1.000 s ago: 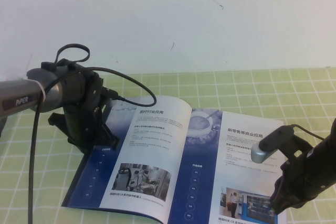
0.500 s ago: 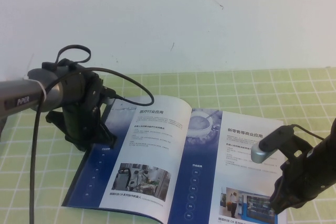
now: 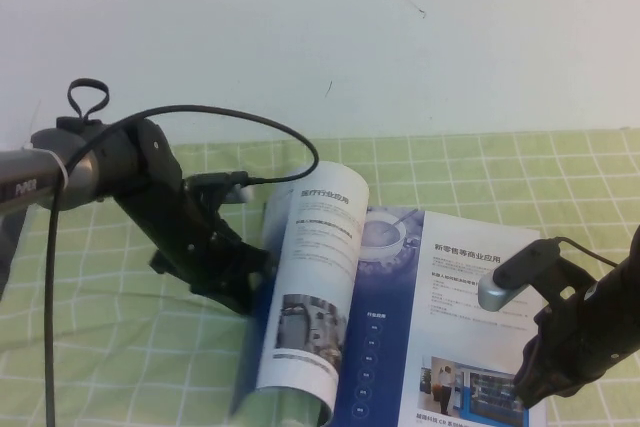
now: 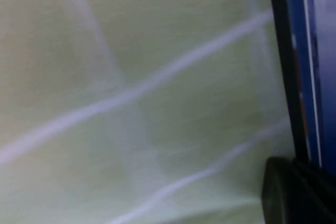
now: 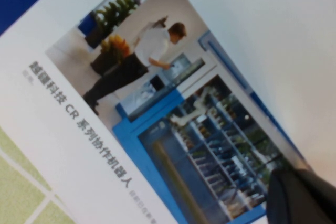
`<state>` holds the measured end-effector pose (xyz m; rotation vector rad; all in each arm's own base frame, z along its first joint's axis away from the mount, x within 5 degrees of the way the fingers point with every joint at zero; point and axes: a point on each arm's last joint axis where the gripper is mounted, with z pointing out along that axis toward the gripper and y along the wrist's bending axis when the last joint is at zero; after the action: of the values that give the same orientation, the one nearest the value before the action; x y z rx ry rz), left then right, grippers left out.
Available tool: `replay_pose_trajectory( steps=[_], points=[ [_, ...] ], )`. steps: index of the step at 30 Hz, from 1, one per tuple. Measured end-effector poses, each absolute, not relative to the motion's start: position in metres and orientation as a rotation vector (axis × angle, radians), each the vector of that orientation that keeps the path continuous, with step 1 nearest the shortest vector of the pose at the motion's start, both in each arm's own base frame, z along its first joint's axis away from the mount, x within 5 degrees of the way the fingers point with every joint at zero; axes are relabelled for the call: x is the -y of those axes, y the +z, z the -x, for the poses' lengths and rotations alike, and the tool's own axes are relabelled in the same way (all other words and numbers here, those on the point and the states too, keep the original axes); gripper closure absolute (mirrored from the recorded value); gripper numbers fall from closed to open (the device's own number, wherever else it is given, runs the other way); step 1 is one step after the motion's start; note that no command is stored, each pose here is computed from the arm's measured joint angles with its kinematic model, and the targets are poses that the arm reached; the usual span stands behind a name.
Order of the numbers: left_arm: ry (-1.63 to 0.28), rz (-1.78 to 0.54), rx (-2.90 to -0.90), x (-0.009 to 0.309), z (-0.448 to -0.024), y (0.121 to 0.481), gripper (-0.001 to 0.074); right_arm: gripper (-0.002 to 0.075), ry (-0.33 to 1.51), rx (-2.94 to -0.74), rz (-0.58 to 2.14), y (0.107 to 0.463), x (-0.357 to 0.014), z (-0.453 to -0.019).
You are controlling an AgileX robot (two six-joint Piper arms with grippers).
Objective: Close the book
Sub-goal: 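Close the open booklet and leave it lying on the table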
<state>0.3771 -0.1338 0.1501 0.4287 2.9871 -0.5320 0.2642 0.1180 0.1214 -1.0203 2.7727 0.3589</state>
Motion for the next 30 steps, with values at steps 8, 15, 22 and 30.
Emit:
replay_pose_trajectory(
  steps=[8, 15, 22, 30],
  points=[
    [-1.122, -0.504, -2.772, 0.167, -0.367, 0.176, 0.0739, 0.0729, 0.355, -2.768, 1.017, 0.121, -0.118, -0.265],
    [-1.457, -0.647, -2.428, 0.182, -0.354, 0.233, 0.0739, 0.0729, 0.247, -2.696, 1.097, 0.143, -0.118, -0.281],
    [-0.830, -0.655, -2.533, 0.143, -0.344, 0.276, 0.0739, 0.0729, -0.078, -2.638, 1.090, 0.251, -0.095, -0.284],
    [-0.163, -0.481, -2.491, 0.087, -0.302, 0.343, 0.0739, 0.0729, -0.233, -2.457, 0.785, 0.337, -0.061, -0.225]
  ],
)
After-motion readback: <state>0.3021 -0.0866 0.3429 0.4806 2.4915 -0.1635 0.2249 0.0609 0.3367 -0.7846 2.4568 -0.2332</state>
